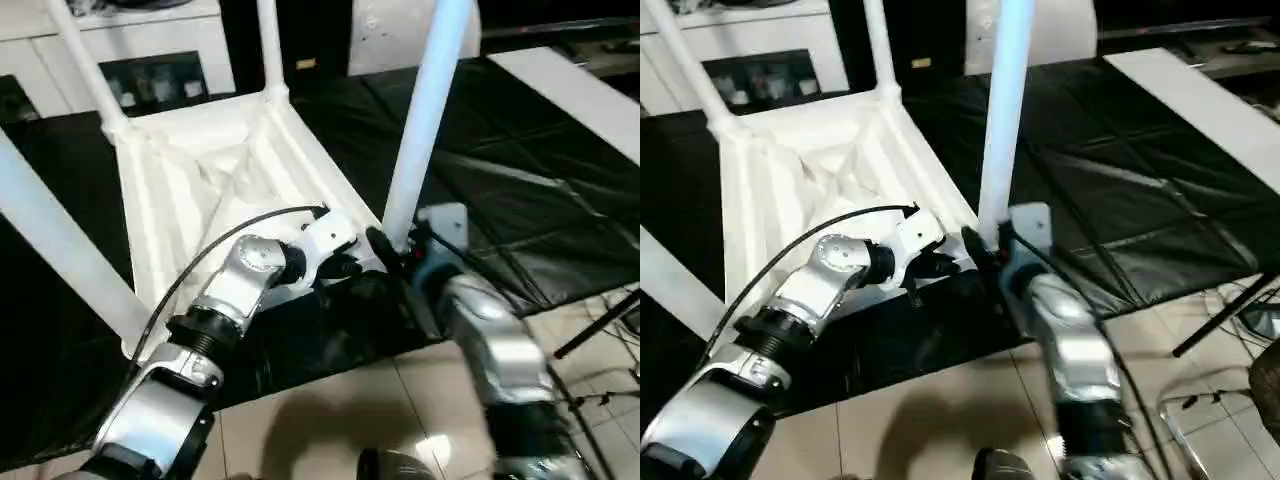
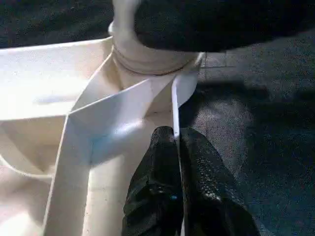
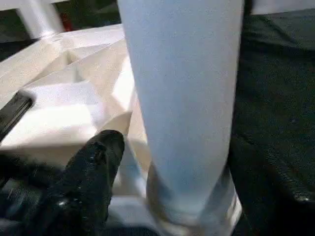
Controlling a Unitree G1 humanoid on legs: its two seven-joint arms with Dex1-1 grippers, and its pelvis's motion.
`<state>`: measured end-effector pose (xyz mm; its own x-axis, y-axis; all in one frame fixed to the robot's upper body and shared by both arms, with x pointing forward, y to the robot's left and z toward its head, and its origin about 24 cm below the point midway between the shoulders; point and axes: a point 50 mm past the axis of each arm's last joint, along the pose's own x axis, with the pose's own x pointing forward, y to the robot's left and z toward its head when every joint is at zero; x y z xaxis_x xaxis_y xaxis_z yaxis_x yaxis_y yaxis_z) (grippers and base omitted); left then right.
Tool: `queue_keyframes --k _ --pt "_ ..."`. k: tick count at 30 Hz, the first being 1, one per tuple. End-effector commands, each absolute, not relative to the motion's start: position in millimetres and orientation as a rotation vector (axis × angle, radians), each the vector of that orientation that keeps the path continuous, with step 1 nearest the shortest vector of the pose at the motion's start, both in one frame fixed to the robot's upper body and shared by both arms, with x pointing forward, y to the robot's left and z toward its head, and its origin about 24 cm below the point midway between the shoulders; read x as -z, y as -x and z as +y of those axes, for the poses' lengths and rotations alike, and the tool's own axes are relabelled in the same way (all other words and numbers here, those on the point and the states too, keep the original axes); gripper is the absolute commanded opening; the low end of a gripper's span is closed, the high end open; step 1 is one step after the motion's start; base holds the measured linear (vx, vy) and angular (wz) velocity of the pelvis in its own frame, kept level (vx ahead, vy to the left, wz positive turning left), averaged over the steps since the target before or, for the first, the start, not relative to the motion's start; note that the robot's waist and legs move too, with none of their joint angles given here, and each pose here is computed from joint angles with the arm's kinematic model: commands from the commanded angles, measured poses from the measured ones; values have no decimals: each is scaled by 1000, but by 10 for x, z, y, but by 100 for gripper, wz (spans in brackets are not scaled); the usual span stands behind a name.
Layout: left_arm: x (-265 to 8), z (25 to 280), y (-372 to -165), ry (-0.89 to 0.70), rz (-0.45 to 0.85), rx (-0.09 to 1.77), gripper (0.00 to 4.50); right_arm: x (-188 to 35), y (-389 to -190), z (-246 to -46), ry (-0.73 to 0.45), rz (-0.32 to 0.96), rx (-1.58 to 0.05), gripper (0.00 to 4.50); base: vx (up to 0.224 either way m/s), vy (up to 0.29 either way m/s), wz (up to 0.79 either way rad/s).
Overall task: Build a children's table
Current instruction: Rotate leg to tighten
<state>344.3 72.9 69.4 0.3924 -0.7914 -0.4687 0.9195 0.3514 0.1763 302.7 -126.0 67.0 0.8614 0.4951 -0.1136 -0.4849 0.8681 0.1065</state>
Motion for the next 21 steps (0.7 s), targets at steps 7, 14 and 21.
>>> queue_keyframes --k 7,14,21 --pt "-711 984 -3326 -532 247 1374 0 -764 -2869 -1428 10 116 -865 429 0 0 0" --pt "-695 1104 -3239 -563 290 1563 0 -803 -2844 -1621 83 155 -1036 442 0 0 0" --pt "-688 1118 -3196 -620 318 1717 0 -882 -2819 -1646 90 169 -1244 442 0 0 0"
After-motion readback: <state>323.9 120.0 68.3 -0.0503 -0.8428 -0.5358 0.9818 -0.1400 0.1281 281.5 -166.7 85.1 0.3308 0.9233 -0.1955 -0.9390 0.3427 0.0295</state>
